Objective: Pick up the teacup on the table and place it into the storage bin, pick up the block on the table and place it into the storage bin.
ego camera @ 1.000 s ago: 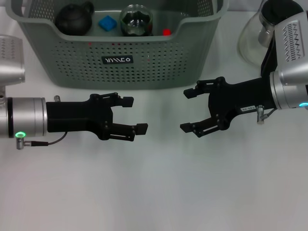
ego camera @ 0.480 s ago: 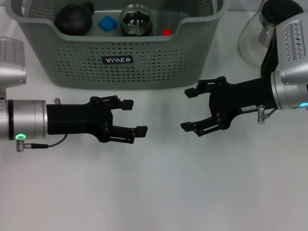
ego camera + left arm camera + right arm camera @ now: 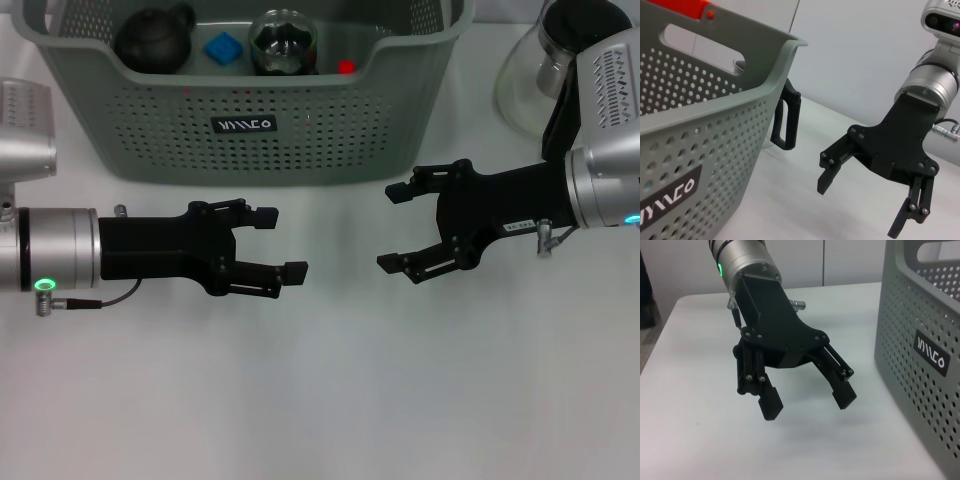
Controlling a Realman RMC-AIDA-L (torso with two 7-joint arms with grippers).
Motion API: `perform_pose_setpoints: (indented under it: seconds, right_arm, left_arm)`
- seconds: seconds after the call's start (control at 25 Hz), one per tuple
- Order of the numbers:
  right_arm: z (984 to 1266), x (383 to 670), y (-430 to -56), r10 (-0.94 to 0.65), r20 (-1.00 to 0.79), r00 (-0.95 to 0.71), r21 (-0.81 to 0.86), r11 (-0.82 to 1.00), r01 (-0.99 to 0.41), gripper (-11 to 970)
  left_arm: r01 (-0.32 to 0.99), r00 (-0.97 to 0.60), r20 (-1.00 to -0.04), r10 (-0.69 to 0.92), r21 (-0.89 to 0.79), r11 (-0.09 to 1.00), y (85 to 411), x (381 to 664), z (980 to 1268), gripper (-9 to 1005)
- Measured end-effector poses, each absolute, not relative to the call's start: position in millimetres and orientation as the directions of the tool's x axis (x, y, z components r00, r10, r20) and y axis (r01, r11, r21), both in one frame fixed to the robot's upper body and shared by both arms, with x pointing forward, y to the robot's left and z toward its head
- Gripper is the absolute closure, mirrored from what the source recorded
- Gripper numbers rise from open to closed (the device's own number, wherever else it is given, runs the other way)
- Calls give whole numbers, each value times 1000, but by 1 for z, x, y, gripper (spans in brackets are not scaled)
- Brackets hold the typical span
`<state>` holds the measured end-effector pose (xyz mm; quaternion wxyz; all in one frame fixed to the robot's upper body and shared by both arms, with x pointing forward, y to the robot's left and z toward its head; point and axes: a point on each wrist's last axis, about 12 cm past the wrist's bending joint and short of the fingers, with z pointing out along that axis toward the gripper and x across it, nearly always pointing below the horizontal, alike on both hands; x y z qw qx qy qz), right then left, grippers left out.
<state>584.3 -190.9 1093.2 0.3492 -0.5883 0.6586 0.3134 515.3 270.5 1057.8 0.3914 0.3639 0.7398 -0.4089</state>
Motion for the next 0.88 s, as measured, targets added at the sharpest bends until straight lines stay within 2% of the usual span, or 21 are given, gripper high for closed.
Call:
perform_pose_setpoints:
  seconds: [0.88]
  right_arm:
    - [1096,585,-191,-545,-836,-66,6,111,-994,34]
  left_arm:
    - [857,-434,-875,215,-327,399,268,518,1059,49]
